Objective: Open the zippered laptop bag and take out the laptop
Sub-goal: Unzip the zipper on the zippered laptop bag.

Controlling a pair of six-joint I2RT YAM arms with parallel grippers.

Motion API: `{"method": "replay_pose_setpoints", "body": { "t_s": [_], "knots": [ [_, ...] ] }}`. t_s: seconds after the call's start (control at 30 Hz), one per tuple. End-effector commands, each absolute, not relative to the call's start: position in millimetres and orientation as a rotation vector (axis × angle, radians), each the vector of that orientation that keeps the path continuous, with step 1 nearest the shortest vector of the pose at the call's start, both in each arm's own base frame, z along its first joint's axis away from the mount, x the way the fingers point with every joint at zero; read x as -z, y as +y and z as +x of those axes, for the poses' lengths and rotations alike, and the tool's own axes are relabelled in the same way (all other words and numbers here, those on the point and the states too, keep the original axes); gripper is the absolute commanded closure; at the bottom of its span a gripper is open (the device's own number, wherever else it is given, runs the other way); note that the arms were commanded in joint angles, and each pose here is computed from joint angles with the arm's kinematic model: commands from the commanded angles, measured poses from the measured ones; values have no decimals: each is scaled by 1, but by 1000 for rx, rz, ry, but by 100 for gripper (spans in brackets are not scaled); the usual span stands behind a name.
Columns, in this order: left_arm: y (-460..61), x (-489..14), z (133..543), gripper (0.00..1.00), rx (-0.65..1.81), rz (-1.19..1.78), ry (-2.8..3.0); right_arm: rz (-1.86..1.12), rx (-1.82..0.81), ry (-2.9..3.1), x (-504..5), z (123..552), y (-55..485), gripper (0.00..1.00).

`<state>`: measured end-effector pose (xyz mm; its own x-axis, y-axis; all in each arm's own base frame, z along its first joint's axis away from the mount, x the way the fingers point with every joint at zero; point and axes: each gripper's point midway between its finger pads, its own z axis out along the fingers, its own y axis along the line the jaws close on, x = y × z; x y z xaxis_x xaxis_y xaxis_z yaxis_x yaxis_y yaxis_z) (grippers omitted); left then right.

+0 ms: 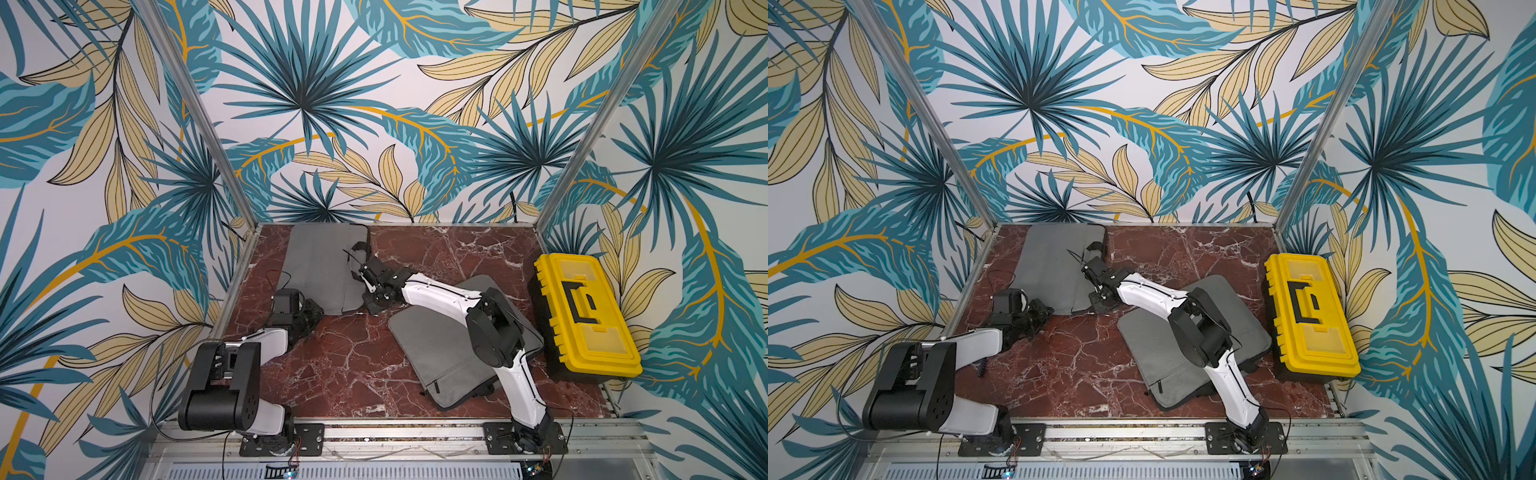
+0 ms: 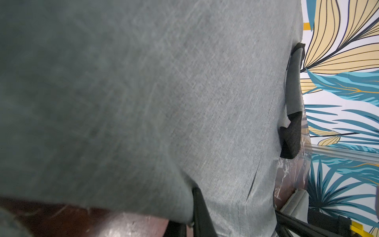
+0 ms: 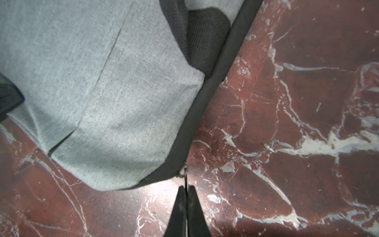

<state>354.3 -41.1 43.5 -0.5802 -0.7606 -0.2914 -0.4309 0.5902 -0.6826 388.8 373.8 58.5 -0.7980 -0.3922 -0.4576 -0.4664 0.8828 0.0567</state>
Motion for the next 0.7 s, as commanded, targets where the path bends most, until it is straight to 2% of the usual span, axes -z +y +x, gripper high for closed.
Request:
{"method": "replay_pose_setpoints", "body": {
  "t_s": [0.0,0.3,0.67],
  "knots": [
    [-7,-43,369,95,569,-937,2228,-519,20,2626,-61,401,320,100],
    [-10,-52,399,95,578,-845,2238,-520,-75,2652,-59,378,333,100],
    [-15,-54,443,95,618,-763,2251,-650,-212,2664,-48,348,387,100]
  ]
}}
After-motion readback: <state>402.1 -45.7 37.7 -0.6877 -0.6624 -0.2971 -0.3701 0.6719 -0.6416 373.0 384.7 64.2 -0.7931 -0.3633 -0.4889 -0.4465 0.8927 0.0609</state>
